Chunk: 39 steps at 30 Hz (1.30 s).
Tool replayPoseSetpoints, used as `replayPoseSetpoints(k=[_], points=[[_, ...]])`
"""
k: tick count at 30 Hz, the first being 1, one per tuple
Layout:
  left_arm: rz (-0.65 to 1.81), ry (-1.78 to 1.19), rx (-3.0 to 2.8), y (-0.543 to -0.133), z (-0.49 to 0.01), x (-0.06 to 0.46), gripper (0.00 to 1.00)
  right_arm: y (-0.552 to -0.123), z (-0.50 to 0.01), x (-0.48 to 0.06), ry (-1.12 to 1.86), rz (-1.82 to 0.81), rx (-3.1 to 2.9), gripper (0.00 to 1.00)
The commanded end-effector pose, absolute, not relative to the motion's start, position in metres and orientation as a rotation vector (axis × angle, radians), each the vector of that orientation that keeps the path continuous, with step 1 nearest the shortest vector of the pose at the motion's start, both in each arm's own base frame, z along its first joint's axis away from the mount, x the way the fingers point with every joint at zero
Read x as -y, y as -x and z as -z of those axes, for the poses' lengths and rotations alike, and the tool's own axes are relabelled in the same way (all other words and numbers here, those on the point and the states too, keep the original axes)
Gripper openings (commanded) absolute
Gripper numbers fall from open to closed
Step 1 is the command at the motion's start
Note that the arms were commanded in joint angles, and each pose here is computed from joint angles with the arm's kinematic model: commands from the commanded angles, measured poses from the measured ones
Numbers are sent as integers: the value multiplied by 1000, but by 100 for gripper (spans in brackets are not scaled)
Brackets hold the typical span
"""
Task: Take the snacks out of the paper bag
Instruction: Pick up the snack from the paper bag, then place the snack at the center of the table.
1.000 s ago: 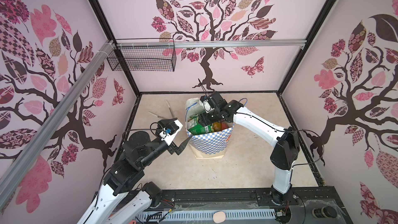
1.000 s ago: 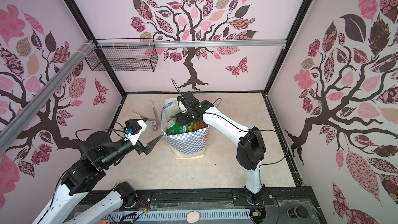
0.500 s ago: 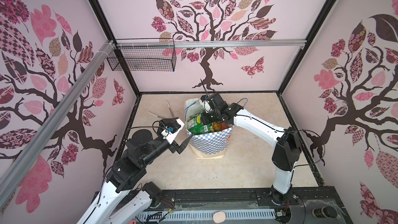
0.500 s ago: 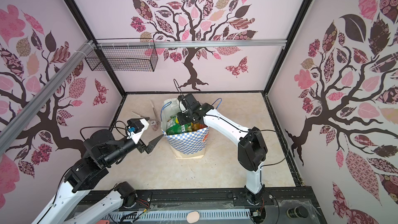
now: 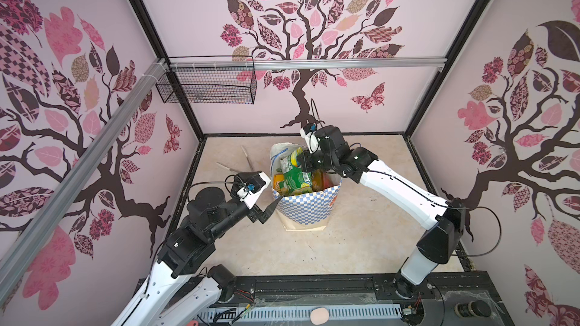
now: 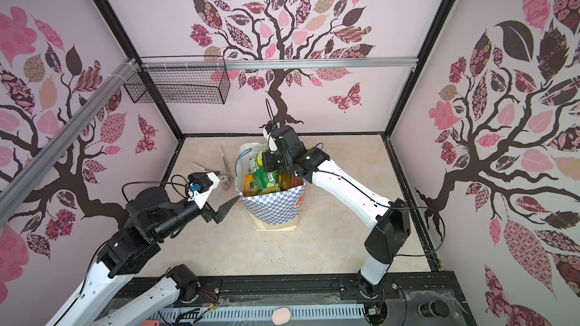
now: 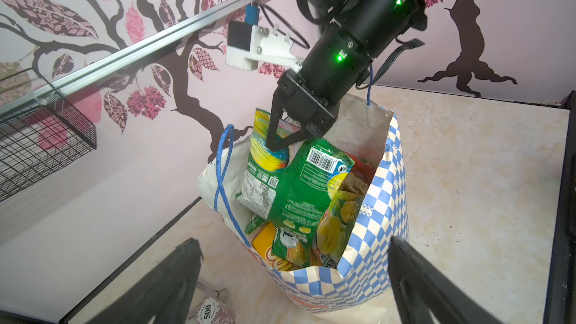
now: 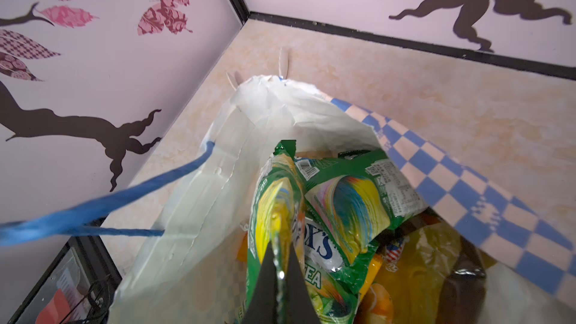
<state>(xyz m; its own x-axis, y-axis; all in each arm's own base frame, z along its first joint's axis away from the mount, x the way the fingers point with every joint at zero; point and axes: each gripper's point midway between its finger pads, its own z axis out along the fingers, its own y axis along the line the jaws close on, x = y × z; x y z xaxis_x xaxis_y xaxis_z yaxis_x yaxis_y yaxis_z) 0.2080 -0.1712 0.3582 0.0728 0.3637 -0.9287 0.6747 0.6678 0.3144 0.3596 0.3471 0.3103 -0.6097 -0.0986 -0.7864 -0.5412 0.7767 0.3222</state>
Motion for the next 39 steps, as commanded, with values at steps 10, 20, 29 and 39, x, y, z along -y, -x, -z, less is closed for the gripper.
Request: replayPoseSetpoints(k=[10,20,29,39], points=[[364,-929,-1546,-210,-347,186,95,-341,-426,-319,349,-803,-1885,0],[579,-1042,-1453,-182,-350,212,94,-321,-515,-264,208,-746,-1614,0],[660,-1131,-1414,-165,-343,228,93,-338,-571,-174,-25,-671,-1460,0],[672,-1171,-1418,-161,-335,237,93,-361,-526,-53,-401,-514,-1430,0]])
